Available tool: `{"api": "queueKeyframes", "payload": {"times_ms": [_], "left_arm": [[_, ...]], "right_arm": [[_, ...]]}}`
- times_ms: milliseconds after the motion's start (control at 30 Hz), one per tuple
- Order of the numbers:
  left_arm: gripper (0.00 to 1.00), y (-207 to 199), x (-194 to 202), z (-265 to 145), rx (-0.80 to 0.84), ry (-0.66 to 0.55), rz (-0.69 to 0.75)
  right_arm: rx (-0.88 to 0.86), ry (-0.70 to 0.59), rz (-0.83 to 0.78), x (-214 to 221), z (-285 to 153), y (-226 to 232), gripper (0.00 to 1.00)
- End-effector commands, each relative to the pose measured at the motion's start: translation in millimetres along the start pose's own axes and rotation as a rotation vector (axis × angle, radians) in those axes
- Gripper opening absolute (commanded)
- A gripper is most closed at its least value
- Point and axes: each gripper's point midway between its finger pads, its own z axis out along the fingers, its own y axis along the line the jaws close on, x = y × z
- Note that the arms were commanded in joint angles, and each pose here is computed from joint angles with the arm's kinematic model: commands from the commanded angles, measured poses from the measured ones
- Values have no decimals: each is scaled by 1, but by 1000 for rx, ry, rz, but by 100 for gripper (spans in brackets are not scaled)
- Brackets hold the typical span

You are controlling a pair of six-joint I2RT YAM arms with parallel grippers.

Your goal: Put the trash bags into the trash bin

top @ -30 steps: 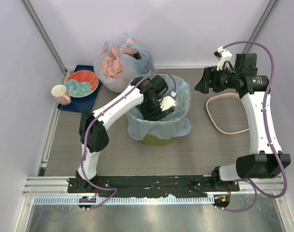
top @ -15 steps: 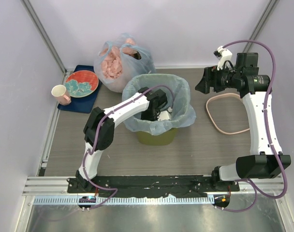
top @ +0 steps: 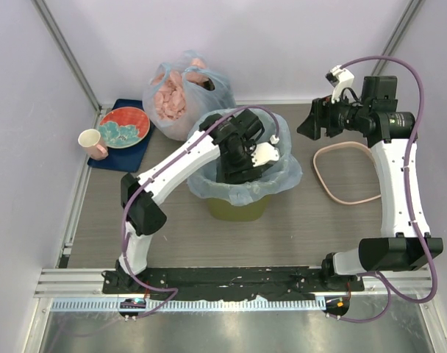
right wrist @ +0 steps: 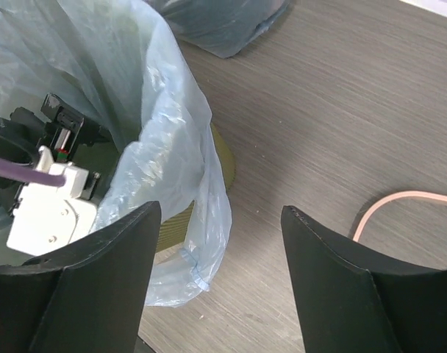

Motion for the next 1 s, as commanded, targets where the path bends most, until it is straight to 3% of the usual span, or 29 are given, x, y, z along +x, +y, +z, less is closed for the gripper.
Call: {"api": "queueKeyframes", "payload": {"times_ms": [0, 167, 233, 267, 333, 367, 400, 467, 500, 567, 733, 833, 967], "left_arm": [[70, -16, 15, -59, -3, 10, 55], [67, -13, -16, -105, -77, -214, 32], [65, -2, -21, -137, -149, -343, -46], [65, 0, -37, -155, -143, -471, -90], [66, 19, -24, -190, -206, -606, -208], [67, 28, -36, -211, -222, -732, -228], [68, 39, -14, -229, -247, -796, -353], [72, 58, -9, -257, -309, -938, -425], [73, 65, 8, -254, -306, -954, -508], [79, 65, 18, -276, -366, -1021, -525], [81, 65, 48, -263, -364, -975, -664], [82, 63, 64, -255, -368, -963, -711], [82, 62, 78, -249, -361, -973, -785]], "right_arm": [[-24, -96, -74, -32, -10, 13, 71], [-97, -165, -163, -58, -4, 51, 63], [-122, -188, -186, -68, -1, 66, 56], [-159, -182, -205, -70, 9, 81, 52], [-154, -188, -247, -80, 16, 95, 46], [-194, -167, -273, -76, 25, 115, 46], [-190, -143, -272, -74, 38, 117, 45], [-203, -126, -290, -73, 51, 131, 45], [-227, -87, -301, -64, 68, 144, 45], [-213, -52, -319, -55, 86, 151, 45], [-190, 123, -439, -6, 139, 165, 54], [-203, 257, -534, 37, 152, 163, 65], [-211, 417, -595, 86, 161, 147, 71]]}}
